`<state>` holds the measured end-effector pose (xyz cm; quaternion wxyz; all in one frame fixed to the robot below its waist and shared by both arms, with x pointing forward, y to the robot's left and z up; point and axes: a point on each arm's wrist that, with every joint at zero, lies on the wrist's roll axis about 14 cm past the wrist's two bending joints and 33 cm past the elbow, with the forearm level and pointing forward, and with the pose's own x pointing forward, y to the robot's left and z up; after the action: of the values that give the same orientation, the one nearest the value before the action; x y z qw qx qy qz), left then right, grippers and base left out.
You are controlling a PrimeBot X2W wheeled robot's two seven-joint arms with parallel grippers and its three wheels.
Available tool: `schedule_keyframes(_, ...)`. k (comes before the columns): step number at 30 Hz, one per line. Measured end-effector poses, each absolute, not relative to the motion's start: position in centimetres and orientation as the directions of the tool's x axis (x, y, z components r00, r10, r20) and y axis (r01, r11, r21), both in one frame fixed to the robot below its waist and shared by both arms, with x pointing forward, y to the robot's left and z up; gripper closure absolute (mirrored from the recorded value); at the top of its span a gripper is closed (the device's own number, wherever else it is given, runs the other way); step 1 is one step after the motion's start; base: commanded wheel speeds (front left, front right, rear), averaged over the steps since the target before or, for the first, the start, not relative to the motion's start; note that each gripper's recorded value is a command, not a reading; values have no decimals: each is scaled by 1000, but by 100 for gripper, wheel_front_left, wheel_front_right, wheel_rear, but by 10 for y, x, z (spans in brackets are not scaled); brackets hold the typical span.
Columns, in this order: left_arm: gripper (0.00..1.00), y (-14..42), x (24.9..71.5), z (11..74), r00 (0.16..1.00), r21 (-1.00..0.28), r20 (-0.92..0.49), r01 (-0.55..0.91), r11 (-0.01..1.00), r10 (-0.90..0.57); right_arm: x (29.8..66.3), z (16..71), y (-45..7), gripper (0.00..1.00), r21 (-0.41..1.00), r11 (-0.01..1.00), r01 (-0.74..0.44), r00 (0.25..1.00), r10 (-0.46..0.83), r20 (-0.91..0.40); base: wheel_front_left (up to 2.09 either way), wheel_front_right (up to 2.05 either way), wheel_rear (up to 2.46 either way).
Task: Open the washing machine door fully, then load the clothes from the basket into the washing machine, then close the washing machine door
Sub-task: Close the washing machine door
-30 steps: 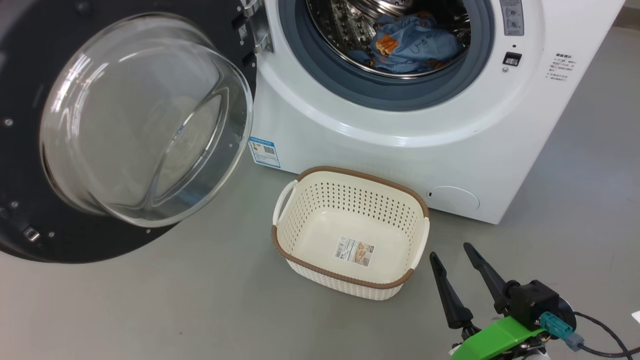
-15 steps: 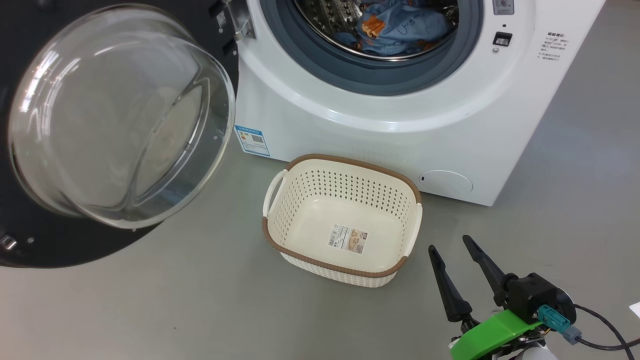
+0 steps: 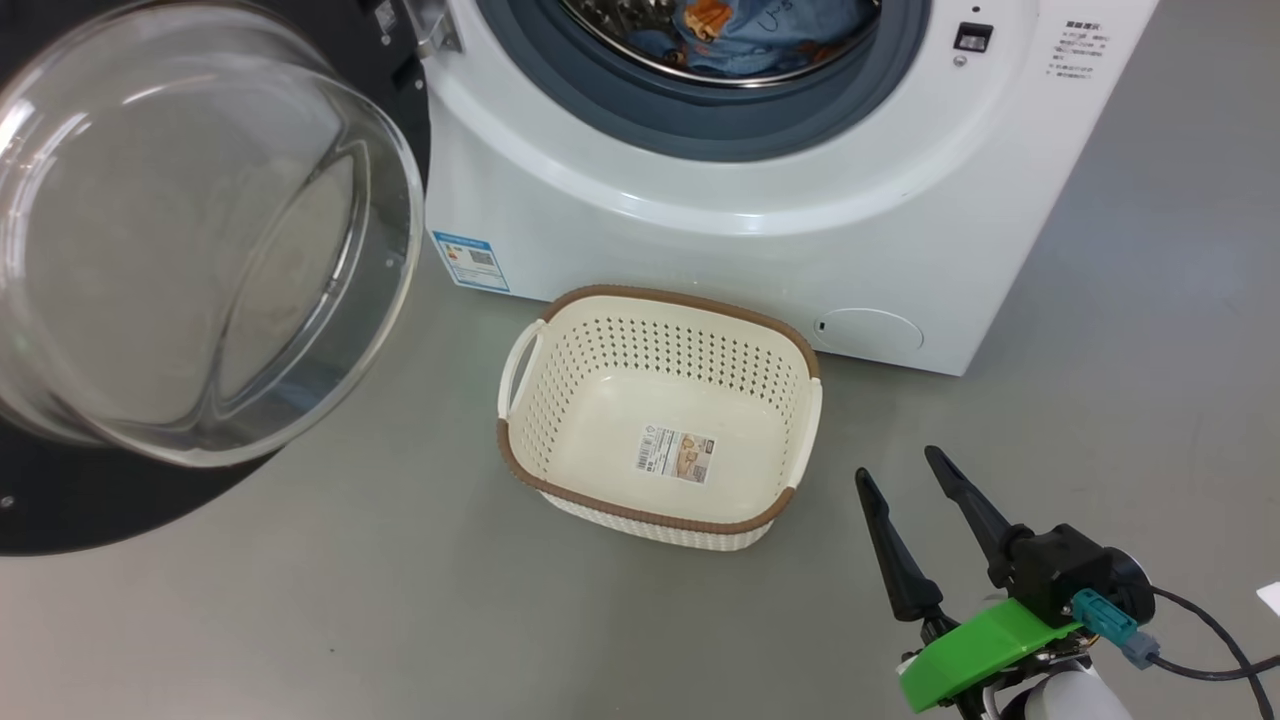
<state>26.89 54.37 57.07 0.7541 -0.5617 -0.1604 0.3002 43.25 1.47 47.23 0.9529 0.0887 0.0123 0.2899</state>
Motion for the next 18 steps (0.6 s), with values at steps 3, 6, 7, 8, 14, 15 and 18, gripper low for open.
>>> schedule_keyframes(3,100,540,276,566,781,-948,-109,-268,173,614,433,468,12,0,165,822,-545,835,550,18,0,0,0)
schedule_keyframes(6,100,538,282,562,794,-955,-118,-256,152,597,434,465,8,0,167,828,-535,841,542,10,0,0,0)
schedule_keyframes(7,100,537,283,560,796,-956,-121,-254,147,593,434,464,6,0,165,830,-533,842,539,7,0,0,0)
schedule_keyframes(8,100,536,286,559,802,-957,-125,-253,143,584,435,463,5,0,163,832,-531,843,537,5,0,0,0)
schedule_keyframes(14,100,531,296,553,817,-957,-142,-259,135,559,437,459,1,0,167,839,-518,851,526,-4,0,0,0)
schedule_keyframes(15,100,530,297,551,818,-956,-148,-263,133,556,437,458,0,0,168,840,-517,851,525,-6,0,0,0)
schedule_keyframes(18,100,529,300,548,818,-954,-156,-269,129,553,438,457,-1,0,169,842,-513,853,521,-8,0,0,0)
